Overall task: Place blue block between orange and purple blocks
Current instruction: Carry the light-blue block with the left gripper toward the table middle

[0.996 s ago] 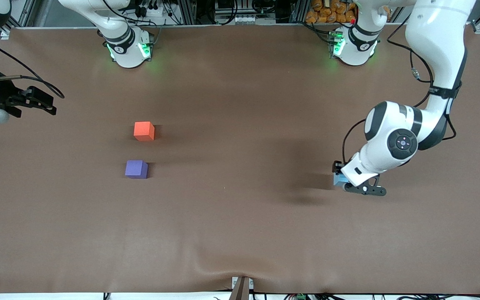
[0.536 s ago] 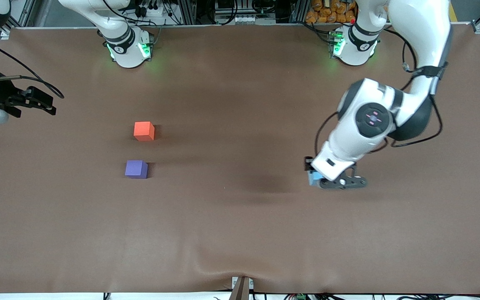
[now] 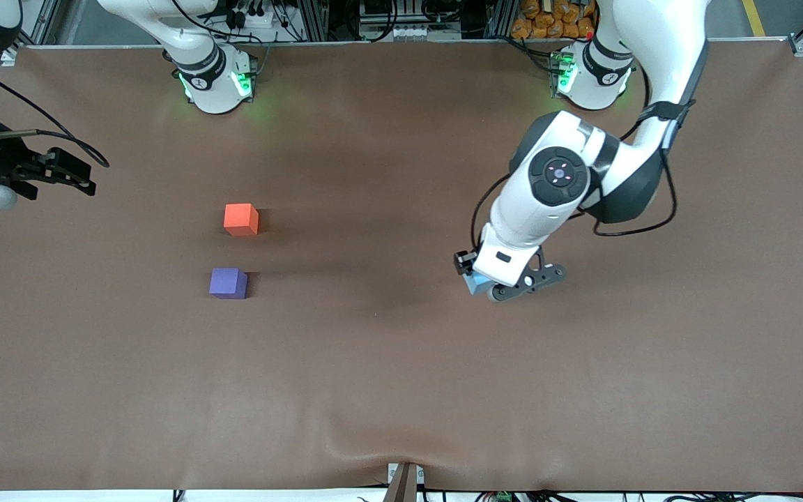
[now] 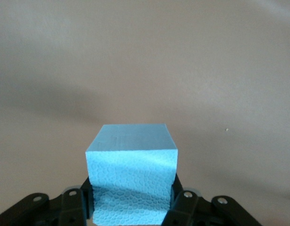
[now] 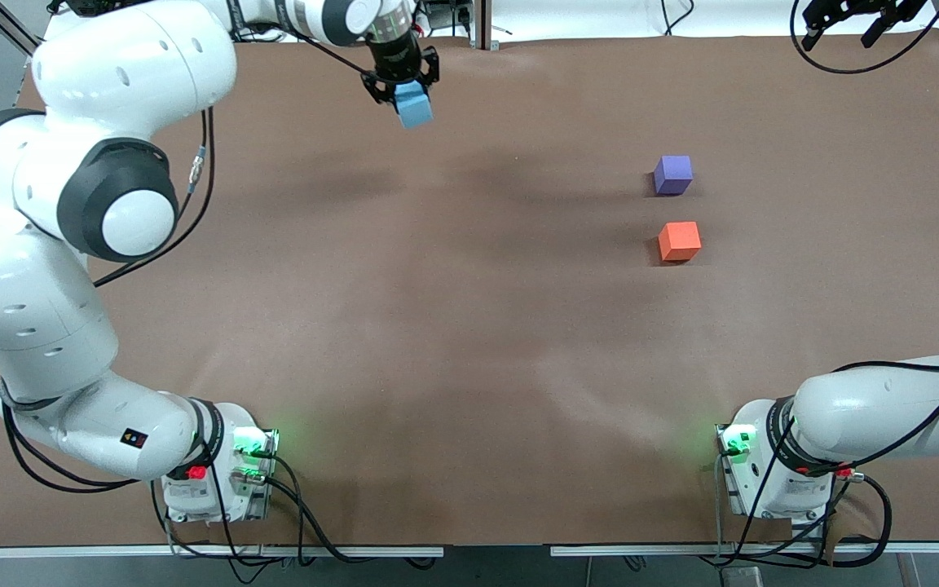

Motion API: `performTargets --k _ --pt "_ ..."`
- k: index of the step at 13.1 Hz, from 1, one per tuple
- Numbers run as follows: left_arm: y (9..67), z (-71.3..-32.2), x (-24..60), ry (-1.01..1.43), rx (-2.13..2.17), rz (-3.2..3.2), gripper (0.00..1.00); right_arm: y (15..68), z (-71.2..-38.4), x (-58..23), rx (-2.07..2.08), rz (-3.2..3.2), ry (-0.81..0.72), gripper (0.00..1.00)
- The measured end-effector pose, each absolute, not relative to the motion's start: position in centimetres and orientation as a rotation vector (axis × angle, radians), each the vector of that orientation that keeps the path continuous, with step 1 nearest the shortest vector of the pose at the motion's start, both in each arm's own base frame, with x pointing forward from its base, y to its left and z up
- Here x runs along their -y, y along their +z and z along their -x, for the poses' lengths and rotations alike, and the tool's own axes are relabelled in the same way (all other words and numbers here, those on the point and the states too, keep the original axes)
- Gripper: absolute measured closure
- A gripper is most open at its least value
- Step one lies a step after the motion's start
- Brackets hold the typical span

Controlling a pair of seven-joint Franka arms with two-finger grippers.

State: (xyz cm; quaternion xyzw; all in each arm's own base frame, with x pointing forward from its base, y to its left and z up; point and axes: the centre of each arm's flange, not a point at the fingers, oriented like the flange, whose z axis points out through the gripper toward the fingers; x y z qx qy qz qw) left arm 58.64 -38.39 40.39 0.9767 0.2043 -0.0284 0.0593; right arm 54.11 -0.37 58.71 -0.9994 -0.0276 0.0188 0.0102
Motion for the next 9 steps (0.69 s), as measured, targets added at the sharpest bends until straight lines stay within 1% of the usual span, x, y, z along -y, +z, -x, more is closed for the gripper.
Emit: performTargets --k 4,7,9 --pt "38.7 -57.0 41.1 -0.147 -0.860 -2.914 0.41 58.1 -54.4 0.0 0.096 3.119 0.057 0.00" --pt "34.4 -55.1 44.5 -0.211 -1.072 -2.883 0.41 57.7 -54.4 -0.3 0.079 3.120 0.058 0.00" --pt "32.0 -55.0 46.8 -0.208 -1.226 -2.799 0.41 57.3 -54.4 -0.6 0.079 3.120 0.063 0.00"
